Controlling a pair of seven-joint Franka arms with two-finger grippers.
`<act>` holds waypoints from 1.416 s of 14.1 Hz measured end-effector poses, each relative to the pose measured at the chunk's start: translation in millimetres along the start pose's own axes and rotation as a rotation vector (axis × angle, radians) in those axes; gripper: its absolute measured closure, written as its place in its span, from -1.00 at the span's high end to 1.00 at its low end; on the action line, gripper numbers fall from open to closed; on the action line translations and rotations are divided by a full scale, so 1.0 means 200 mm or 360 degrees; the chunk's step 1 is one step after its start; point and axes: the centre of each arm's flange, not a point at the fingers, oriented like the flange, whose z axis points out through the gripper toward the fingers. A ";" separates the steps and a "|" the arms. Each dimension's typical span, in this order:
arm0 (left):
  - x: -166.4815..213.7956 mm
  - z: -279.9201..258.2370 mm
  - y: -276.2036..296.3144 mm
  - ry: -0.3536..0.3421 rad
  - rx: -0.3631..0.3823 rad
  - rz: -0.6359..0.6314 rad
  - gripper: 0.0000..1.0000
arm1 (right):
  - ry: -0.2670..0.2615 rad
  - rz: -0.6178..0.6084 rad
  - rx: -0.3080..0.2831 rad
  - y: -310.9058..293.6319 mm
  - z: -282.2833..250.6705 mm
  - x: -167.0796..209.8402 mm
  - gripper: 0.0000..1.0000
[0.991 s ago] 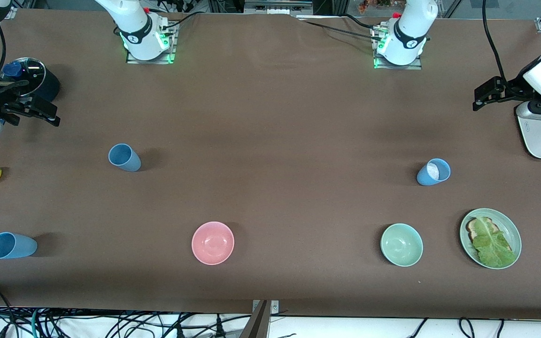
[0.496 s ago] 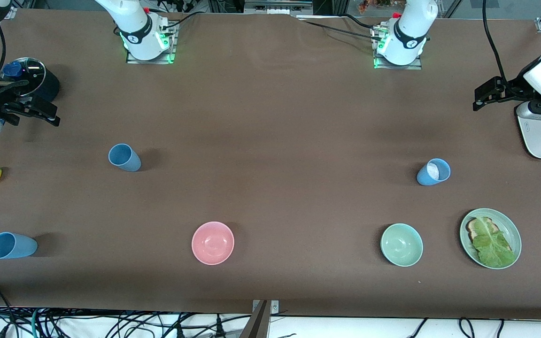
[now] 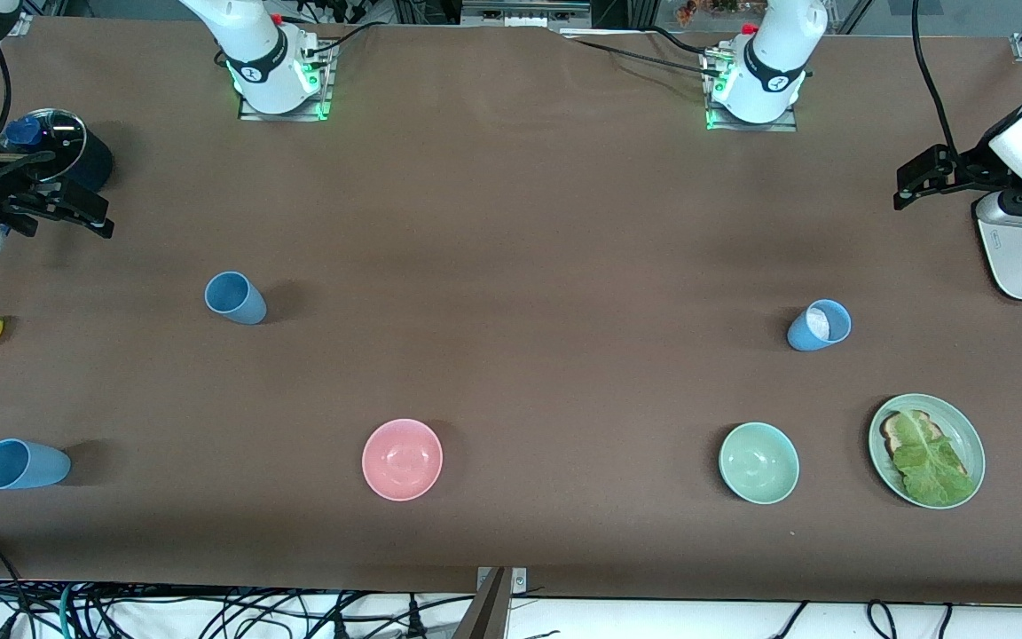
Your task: Stack blue cups with both arms
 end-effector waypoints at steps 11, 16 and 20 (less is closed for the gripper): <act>0.01 -0.03 0.00 0.0018 0.0001 -0.0001 1.00 | -0.0054 -0.0013 -0.0001 -0.02 0.01 -0.02 1.00; 0.01 -0.03 0.00 0.0018 0.0001 -0.0001 1.00 | -0.0060 -0.0010 -0.0001 -0.02 0.01 -0.03 1.00; 0.01 -0.03 0.00 0.0017 0.0001 -0.0001 1.00 | -0.0063 -0.0011 -0.0001 -0.02 0.01 -0.03 1.00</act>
